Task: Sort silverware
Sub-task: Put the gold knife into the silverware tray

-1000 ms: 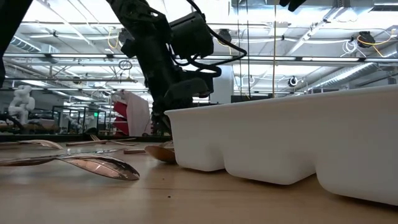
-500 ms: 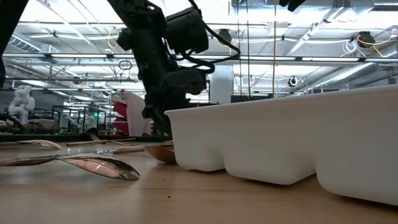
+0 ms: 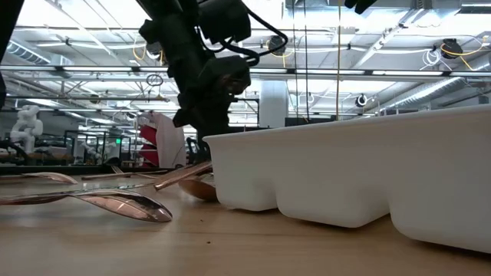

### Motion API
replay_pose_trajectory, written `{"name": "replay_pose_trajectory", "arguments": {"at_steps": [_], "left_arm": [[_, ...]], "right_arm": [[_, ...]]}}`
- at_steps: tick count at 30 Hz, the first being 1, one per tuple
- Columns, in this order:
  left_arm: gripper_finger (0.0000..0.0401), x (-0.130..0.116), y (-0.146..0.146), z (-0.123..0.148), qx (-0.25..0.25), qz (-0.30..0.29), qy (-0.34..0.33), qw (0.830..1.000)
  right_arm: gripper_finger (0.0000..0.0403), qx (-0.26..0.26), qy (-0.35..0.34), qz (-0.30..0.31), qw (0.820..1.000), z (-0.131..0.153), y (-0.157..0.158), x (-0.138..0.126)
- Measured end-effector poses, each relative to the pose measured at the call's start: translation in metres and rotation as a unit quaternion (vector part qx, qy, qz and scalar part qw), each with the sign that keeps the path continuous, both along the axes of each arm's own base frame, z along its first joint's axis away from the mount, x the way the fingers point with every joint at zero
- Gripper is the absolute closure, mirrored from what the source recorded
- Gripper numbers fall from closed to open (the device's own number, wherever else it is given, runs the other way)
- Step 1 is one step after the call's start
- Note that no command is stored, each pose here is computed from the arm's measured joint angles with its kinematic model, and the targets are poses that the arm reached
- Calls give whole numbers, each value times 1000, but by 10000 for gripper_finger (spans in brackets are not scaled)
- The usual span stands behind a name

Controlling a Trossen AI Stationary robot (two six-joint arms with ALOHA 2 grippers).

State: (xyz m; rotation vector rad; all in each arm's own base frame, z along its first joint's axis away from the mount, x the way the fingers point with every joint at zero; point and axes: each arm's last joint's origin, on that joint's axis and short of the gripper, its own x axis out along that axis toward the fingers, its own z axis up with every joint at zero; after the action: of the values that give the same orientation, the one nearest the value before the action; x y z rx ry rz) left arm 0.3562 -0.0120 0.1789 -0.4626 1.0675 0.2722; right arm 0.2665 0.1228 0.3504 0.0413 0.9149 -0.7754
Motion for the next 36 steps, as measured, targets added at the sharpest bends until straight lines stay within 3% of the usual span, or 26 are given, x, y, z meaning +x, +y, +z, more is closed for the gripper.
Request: {"name": "replay_pose_trajectory", "arguments": {"at_steps": [19,25,27,32,36], "left_arm": [[400,3,14,-1,17,13,-10,1000],[400,3,13,-1,15,12,-12,1000],[401,3,13,-1,15,13,-13,1000],[401,3,13,0,15,13,-14,1000],[401,4,13,0,15,13,-18,1000]], "right_arm": [[181,1,-2,-3,1000,-1,0,0],[181,-24,50,-42,998,-38,-13,0],[181,-28,54,-93,994,-59,-20,-3],[181,14,-77,-264,961,-100,-30,-15],[185,58,-253,-292,921,-112,-28,-16]]}}
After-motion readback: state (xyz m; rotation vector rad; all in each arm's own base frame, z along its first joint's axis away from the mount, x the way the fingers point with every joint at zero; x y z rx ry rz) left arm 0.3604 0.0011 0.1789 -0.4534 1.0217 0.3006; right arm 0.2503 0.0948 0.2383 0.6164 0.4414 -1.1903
